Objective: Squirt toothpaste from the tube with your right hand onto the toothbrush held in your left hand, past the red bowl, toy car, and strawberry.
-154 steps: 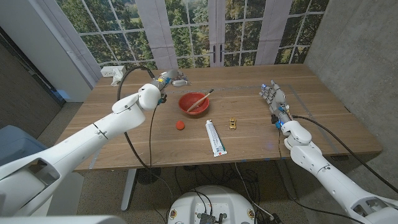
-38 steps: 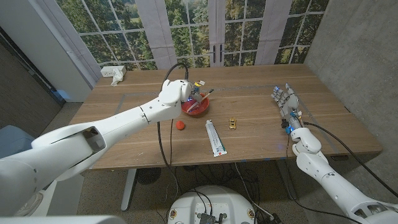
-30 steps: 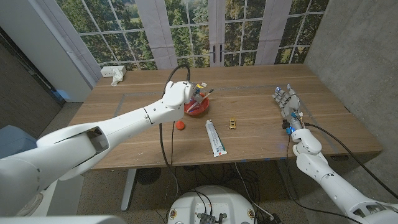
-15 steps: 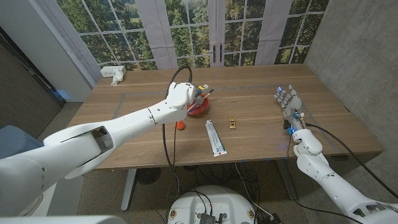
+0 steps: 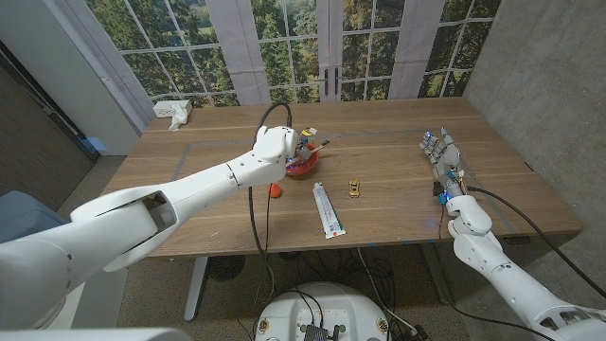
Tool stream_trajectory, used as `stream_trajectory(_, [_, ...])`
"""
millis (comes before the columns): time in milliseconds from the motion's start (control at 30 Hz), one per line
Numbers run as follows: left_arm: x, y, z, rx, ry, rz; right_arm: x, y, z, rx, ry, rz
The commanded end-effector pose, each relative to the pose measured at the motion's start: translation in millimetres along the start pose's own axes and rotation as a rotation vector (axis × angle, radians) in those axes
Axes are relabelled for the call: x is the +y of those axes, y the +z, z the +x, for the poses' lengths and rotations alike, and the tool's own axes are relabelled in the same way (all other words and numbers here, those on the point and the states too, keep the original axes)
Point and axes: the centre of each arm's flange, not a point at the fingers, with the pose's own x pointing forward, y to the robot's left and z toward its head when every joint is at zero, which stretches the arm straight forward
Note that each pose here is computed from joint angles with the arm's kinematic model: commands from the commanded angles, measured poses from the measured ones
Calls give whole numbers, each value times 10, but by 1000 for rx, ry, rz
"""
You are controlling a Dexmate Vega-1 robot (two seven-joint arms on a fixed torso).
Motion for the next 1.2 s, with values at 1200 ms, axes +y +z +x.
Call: stream_trajectory(1200, [66,-324,-49,-99,227,-458,51,72,146,1,-6,-33])
